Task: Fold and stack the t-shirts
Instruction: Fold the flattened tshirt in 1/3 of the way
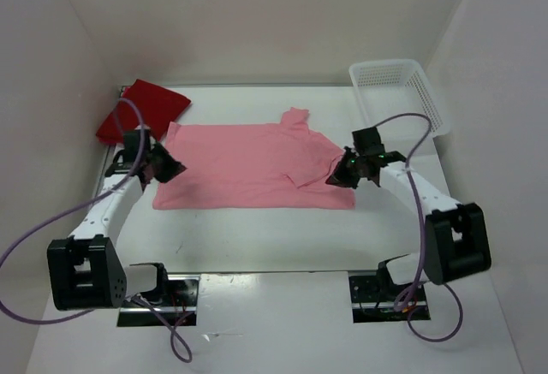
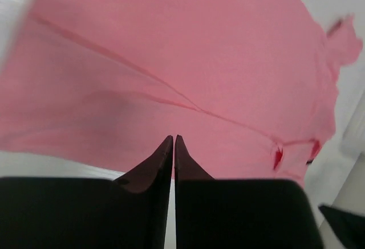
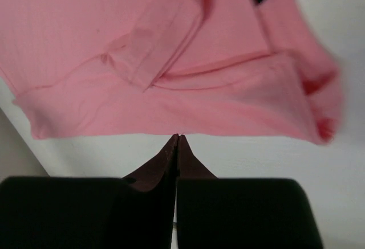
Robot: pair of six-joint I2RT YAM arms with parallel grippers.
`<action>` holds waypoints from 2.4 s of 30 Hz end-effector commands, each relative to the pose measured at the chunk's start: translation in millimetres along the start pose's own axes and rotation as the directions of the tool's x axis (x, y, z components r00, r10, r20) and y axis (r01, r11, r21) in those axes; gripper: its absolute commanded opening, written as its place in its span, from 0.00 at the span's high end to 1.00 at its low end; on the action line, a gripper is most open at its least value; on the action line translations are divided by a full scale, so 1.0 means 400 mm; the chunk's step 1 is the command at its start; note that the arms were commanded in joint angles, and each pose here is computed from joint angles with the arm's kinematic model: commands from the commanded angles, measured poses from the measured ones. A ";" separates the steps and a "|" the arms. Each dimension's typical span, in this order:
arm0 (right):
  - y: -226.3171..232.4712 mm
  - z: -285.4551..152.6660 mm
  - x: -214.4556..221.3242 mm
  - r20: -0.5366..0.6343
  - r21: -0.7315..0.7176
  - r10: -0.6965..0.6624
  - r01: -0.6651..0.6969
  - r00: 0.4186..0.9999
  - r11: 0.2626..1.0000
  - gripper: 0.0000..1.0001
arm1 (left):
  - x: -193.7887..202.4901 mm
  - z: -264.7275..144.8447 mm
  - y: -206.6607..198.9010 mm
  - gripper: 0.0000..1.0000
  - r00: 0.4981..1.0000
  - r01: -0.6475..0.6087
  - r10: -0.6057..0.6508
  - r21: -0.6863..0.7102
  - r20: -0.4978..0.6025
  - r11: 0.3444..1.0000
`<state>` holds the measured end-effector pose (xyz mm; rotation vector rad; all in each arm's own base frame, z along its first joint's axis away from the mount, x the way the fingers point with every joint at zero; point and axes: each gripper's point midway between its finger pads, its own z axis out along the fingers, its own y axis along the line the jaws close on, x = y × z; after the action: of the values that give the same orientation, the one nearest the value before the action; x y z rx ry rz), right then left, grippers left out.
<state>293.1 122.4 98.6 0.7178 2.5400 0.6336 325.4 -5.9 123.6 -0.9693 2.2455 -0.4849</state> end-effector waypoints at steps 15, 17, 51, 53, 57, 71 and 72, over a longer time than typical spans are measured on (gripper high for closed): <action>0.124 0.240 -0.019 -0.003 -0.064 -0.118 0.118 0.993 0.991 0.56 | 0.456 0.144 -0.259 0.81 0.913 -0.230 0.299 0.258 -0.276 0.938; 0.126 0.247 -0.020 -0.002 -0.066 -0.100 0.100 0.995 0.993 0.56 | 0.460 0.146 -0.250 0.81 0.913 -0.230 0.299 0.256 -0.278 0.939; 0.217 0.284 -0.045 -0.019 -0.126 -0.065 0.062 0.998 0.990 0.83 | 0.489 0.154 -0.128 0.79 0.906 -0.263 0.296 0.146 -0.304 0.954; 0.246 0.292 -0.062 -0.013 -0.147 -0.078 0.075 0.997 0.986 0.83 | 0.483 0.150 -0.128 0.79 0.908 -0.264 0.296 0.142 -0.296 0.954; 0.267 0.330 -0.100 0.024 -0.143 -0.077 0.080 0.997 0.987 0.83 | 0.474 0.135 -0.132 0.79 0.913 -0.264 0.296 0.149 -0.279 0.953; 0.097 0.217 0.000 0.007 0.006 -0.159 0.159 0.987 0.987 0.79 | 0.467 0.123 -0.130 0.77 0.917 -0.265 0.296 0.149 -0.267 0.953; 0.094 0.218 -0.005 0.016 0.015 -0.159 0.159 0.987 0.987 0.75 | 0.471 0.127 -0.125 0.77 0.915 -0.266 0.296 0.142 -0.273 0.953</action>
<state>362.4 188.0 59.5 0.5361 2.5378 0.6540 286.1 -186.5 36.5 -0.5294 2.5596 -0.6456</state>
